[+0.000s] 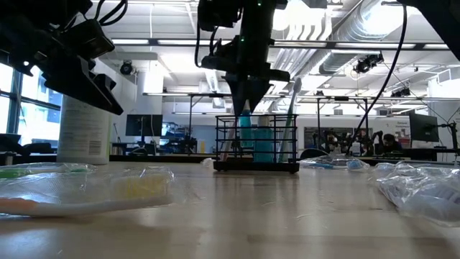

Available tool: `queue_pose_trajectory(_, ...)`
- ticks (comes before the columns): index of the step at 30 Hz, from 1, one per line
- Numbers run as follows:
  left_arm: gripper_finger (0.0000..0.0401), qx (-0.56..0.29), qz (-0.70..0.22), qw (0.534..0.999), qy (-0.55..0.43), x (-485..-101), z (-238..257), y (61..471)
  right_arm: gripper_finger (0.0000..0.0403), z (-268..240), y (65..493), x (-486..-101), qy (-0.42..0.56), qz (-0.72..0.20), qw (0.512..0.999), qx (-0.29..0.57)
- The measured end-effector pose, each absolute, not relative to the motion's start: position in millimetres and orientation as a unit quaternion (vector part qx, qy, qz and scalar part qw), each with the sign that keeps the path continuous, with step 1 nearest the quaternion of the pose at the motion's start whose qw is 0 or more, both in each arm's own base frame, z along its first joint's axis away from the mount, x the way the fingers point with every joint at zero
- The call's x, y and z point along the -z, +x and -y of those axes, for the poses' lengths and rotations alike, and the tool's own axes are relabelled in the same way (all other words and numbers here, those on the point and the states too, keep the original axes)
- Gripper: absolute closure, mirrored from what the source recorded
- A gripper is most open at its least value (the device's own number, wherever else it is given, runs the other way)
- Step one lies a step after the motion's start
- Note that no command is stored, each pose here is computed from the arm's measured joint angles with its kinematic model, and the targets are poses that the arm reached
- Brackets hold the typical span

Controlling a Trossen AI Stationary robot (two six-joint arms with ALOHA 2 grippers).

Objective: Pick & Place toothbrushing station
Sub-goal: Put the mouthwash into the mesh organizer

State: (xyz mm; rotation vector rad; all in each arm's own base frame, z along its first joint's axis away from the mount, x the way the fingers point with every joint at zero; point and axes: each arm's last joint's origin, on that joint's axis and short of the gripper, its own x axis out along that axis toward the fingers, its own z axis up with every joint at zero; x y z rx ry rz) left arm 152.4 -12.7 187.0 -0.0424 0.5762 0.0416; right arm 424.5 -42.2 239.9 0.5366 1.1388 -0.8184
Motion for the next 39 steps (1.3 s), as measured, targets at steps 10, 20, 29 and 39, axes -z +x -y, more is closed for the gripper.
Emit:
queue_pose_trajectory(10, 0.0214, -0.021, -0.287, 0.958, -0.021, -186.5, 12.7, 152.1, 0.0314, 41.1, 420.3, -239.0, 0.238, -0.535, 0.718, 0.376)
queue_pose_trajectory(20, 0.0214, -0.02, -0.287, 0.958, -0.02, -186.6, 12.7, 152.2, 0.0314, 42.1, 420.2, -239.1, 0.237, -0.534, 0.718, 0.378)
queue_pose_trajectory(29, 0.0214, -0.021, -0.286, 0.958, -0.021, -186.6, 12.7, 152.2, 0.0314, 43.4, 421.7, -230.9, 0.241, -0.527, 0.723, 0.377)
queue_pose_trajectory(39, 0.0214, -0.021, -0.286, 0.958, -0.021, -186.7, 12.7, 152.3, 0.0314, 46.7, 419.7, -216.9, 0.25, -0.53, 0.719, 0.374)
